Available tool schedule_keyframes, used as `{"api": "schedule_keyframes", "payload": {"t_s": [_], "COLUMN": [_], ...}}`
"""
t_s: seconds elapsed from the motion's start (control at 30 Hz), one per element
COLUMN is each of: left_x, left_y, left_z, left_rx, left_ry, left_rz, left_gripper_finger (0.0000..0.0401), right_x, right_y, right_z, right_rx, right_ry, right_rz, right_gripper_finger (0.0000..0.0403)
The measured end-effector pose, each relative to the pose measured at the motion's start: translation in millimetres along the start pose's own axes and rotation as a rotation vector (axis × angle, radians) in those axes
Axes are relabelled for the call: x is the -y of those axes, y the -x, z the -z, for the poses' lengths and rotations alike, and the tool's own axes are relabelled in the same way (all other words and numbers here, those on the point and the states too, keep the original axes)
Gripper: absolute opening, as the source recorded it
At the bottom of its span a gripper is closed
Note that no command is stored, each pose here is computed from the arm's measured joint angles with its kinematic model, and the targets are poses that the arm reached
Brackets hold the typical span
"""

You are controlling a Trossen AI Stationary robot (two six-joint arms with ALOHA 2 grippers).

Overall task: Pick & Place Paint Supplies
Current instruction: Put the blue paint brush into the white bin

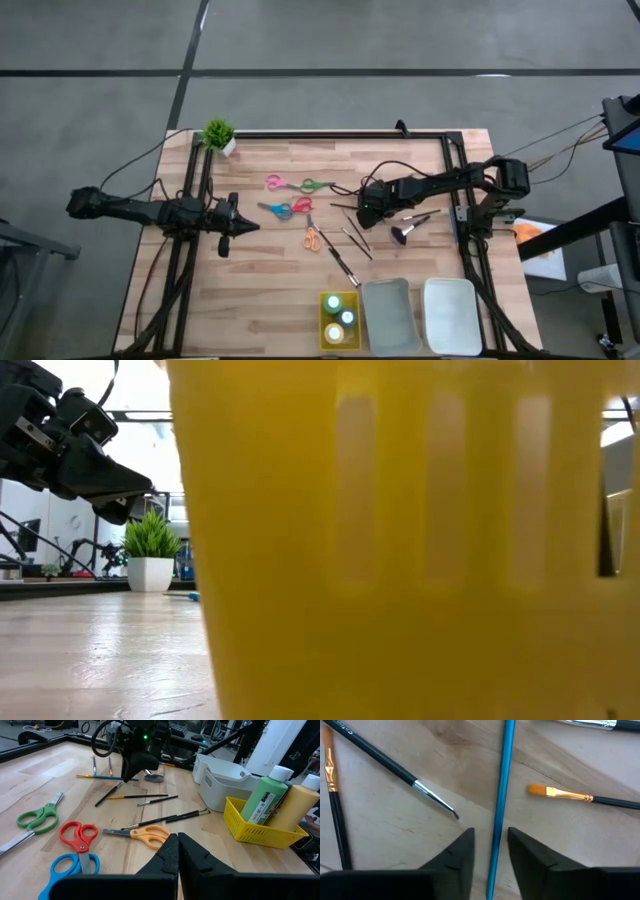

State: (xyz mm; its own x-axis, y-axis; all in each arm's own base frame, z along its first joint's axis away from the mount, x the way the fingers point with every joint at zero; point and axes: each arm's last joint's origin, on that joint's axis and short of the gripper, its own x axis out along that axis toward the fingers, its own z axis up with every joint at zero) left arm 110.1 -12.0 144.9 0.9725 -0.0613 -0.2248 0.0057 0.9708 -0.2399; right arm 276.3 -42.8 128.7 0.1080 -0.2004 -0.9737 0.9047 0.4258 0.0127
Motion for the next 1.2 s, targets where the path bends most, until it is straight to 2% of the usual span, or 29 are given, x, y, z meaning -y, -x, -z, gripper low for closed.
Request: {"api": "schedule_keyframes", "payload": {"t_s": [0.23,0.63,0.8,1.0,1.2], "left_x": [0.0,0.0,0.0,0.0,0.0], "left_y": [0.0,0.0,0.0,0.0,0.0], "left_z": [0.0,0.0,0.0,0.0,0.0], "left_rx": [0.000,0.000,0.000,0.000,0.000], "left_ry": [0.000,0.000,0.000,0.000,0.000], "left_rz": [0.000,0.001,0.000,0.000,0.000], "left_gripper_finger": [0.0000,0.0000,0.0000,0.0000,0.0000], "right_x": [1.6,1.6,3.4,7.7,8.9], "right_y": [-1.9,-0.8,9.7,34.6,66.1], "right_z": [1.2,0.6,-0.9,-1.0,11.3], "right_rx": [0.002,0.016,0.032,0.077,0.116], "right_ry": [-0.002,0.003,0.009,0.010,0.021], "right_rz": [0.005,0.004,-0.019,-0.075,-0.163], "right_gripper_finger": [0.0016,0.0015,0.0015,0.0014,0.0014]}}
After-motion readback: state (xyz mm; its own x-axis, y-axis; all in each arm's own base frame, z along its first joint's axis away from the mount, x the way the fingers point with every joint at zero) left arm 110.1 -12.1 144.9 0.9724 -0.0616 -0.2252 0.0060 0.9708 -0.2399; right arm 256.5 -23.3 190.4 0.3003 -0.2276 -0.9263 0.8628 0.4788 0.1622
